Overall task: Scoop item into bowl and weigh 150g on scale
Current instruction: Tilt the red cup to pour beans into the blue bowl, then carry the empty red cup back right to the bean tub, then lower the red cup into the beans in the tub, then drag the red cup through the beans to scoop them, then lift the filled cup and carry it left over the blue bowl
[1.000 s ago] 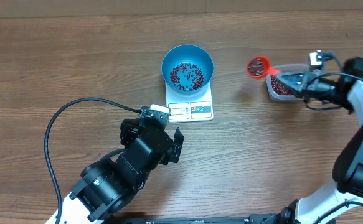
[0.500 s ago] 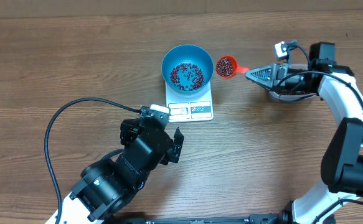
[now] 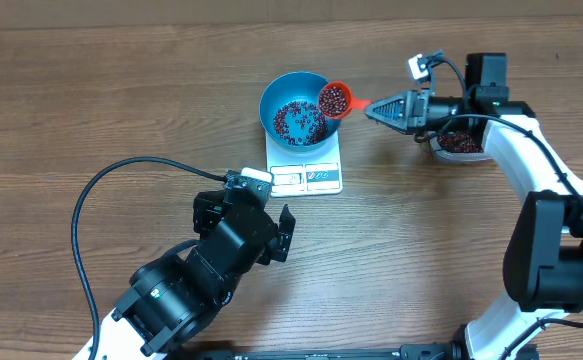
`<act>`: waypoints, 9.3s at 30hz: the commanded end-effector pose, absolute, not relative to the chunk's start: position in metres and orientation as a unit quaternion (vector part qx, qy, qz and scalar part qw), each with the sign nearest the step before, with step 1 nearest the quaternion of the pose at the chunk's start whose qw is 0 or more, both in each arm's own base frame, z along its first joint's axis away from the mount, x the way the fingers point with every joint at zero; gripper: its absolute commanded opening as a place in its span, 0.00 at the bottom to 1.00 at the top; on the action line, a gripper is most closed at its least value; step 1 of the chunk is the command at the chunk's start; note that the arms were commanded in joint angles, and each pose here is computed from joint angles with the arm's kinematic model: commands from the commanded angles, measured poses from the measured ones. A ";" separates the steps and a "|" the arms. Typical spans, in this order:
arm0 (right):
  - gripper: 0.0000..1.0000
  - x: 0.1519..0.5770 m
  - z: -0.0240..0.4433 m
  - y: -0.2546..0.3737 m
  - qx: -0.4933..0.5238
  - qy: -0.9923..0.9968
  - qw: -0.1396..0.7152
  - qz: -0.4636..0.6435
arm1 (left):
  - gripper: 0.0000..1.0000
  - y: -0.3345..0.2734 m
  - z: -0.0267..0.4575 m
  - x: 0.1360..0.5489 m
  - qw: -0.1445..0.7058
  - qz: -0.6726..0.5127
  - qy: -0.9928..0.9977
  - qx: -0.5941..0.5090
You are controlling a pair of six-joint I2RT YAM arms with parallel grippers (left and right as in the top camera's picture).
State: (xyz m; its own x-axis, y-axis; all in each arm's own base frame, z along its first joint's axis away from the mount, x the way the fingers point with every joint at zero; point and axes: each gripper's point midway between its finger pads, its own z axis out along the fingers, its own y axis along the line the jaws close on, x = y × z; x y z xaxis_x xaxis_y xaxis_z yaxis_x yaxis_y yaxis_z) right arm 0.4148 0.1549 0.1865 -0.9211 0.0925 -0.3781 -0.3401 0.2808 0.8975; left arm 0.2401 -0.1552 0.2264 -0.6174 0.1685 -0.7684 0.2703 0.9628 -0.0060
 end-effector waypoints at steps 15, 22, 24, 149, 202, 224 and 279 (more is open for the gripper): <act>0.04 0.446 0.146 0.194 -0.237 0.829 0.325 0.390 | 1.00 -0.154 0.223 0.241 0.417 -0.061 0.900 0.115; 0.04 0.445 0.145 0.196 -0.379 0.775 0.385 0.327 | 1.00 -0.154 0.223 0.241 0.417 -0.061 0.900 0.115; 0.04 0.445 0.145 0.196 -0.415 0.757 0.400 0.309 | 1.00 -0.154 0.223 0.241 0.417 -0.061 0.900 0.115; 0.04 0.380 0.104 -0.069 0.073 0.986 0.150 0.001 | 1.00 -0.155 0.224 0.241 0.419 -0.063 0.898 0.114; 0.04 0.389 0.107 -0.045 0.084 0.944 0.184 0.261 | 1.00 -0.155 0.224 0.241 0.419 -0.063 0.899 0.114; 0.04 0.376 0.138 -0.089 0.167 0.884 0.230 0.372 | 1.00 -0.155 0.224 0.241 0.419 -0.063 0.899 0.114; 0.04 0.396 0.201 0.164 -0.127 0.797 0.199 0.555 | 1.00 -0.156 0.224 0.241 0.418 -0.066 0.899 0.115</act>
State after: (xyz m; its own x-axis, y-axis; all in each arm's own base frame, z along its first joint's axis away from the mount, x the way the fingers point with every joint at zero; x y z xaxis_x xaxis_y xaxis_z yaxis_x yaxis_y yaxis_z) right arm 0.3921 0.1581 0.2120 -0.8855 0.0305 -0.4636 -0.4342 0.3006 0.8492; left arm 0.2404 -0.1563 0.2271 -0.6159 0.1657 -0.7702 0.2727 0.9620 -0.0111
